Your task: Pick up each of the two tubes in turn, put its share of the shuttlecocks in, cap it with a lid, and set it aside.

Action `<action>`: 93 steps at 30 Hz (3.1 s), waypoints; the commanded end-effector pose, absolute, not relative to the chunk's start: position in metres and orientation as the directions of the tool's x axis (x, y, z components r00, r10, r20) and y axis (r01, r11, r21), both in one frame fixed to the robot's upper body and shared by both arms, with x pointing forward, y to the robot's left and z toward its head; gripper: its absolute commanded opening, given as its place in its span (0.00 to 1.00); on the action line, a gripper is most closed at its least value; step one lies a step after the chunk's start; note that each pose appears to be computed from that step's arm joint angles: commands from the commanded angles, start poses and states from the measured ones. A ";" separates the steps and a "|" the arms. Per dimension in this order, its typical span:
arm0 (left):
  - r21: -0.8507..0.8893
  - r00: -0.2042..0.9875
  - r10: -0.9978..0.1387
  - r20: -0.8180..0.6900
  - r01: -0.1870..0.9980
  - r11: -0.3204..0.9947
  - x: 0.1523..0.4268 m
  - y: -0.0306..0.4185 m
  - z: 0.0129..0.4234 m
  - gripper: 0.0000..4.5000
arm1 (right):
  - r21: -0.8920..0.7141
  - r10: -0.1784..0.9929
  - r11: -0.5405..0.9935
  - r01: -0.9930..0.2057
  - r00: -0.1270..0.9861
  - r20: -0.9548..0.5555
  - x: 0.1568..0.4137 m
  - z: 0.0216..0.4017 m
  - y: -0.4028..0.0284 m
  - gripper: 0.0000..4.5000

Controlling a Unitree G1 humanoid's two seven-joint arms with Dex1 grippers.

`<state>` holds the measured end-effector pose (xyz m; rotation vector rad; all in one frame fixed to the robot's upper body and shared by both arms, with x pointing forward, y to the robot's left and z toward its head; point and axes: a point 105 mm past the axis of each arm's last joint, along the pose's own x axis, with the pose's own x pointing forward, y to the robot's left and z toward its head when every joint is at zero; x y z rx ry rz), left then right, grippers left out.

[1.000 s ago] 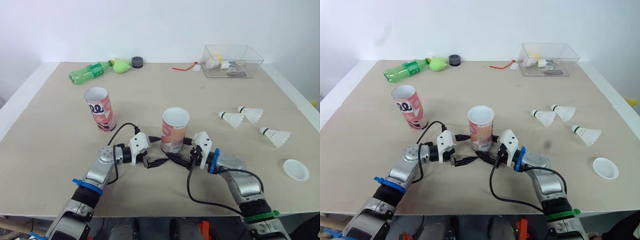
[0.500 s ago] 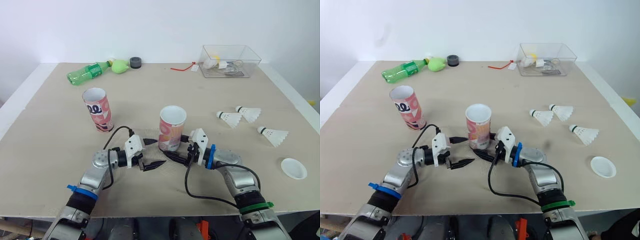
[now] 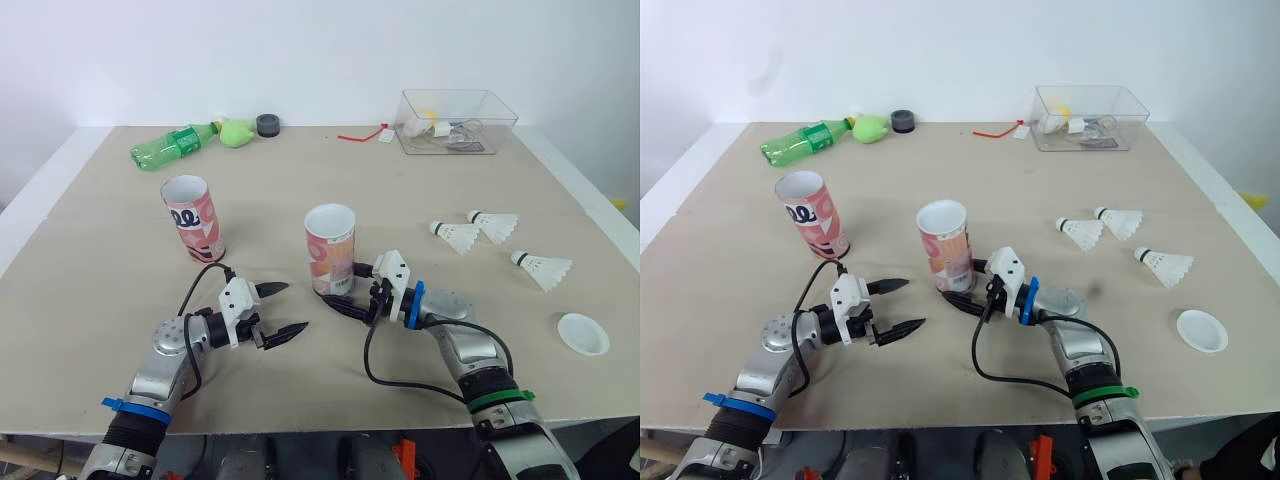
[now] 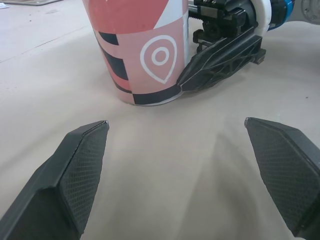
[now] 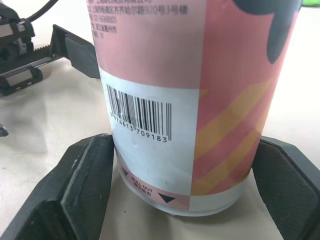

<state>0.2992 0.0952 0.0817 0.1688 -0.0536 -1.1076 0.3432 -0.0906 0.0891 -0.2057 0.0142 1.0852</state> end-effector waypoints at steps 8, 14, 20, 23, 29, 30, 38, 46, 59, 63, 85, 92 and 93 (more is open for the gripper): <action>0.189 0.459 -0.887 -0.049 0.876 0.443 0.301 0.092 0.082 1.00 | -0.179 0.877 0.445 -0.878 0.467 -0.113 0.345 0.087 -0.091 0.61; 0.181 0.451 -0.891 -0.057 0.882 0.435 0.302 0.090 0.080 1.00 | -0.183 0.870 0.458 -0.870 0.480 -0.109 0.343 0.089 -0.097 0.61; 0.187 0.432 -0.900 -0.064 0.891 0.414 0.303 0.087 0.080 1.00 | -0.161 0.841 0.525 -0.836 0.538 -0.050 0.342 0.096 -0.108 0.61; 0.199 0.416 -0.907 -0.066 0.896 0.397 0.303 0.083 0.081 1.00 | -0.153 0.810 0.583 -0.798 0.586 0.023 0.341 0.108 -0.118 0.61; 0.225 0.357 -0.932 -0.060 0.915 0.336 0.300 0.071 0.089 1.00 | -0.138 0.639 0.769 -0.624 0.746 0.190 0.336 0.148 -0.165 0.61; 0.226 0.342 -0.938 -0.054 0.919 0.322 0.299 0.066 0.091 1.00 | -0.141 0.589 0.808 -0.572 0.780 0.212 0.334 0.154 -0.177 0.61; 0.241 0.245 -0.969 -0.034 0.943 0.230 0.295 0.039 0.099 1.00 | -0.205 0.257 0.957 -0.204 0.925 0.279 0.310 0.169 -0.246 0.61; 0.217 0.214 -0.976 -0.026 0.955 0.203 0.290 0.027 0.096 1.00 | -0.221 -0.020 0.970 0.104 0.936 0.352 0.291 0.187 -0.303 0.61; 0.202 0.082 -0.997 0.007 0.976 0.082 0.290 0.000 0.117 1.00 | -0.134 -0.447 0.855 0.501 0.843 0.298 0.240 0.163 -0.401 0.61; 0.209 0.028 -0.999 0.016 0.977 0.031 0.288 -0.010 0.126 1.00 | -0.075 -0.536 0.818 0.570 0.803 0.259 0.231 0.149 -0.425 0.61; 0.266 0.023 -0.998 -0.056 0.964 0.007 0.304 0.006 0.127 1.00 | -0.018 -0.681 0.721 0.692 0.713 0.168 0.225 0.107 -0.451 0.61; 0.272 0.032 -0.998 -0.063 0.962 0.013 0.304 0.007 0.126 1.00 | 0.048 -0.714 0.697 0.716 0.686 0.144 0.224 0.100 -0.454 0.61; 0.272 0.032 -0.997 -0.063 0.962 0.014 0.304 0.007 0.126 1.00 | 0.044 -0.711 0.700 0.713 0.689 0.144 0.225 0.100 -0.454 0.61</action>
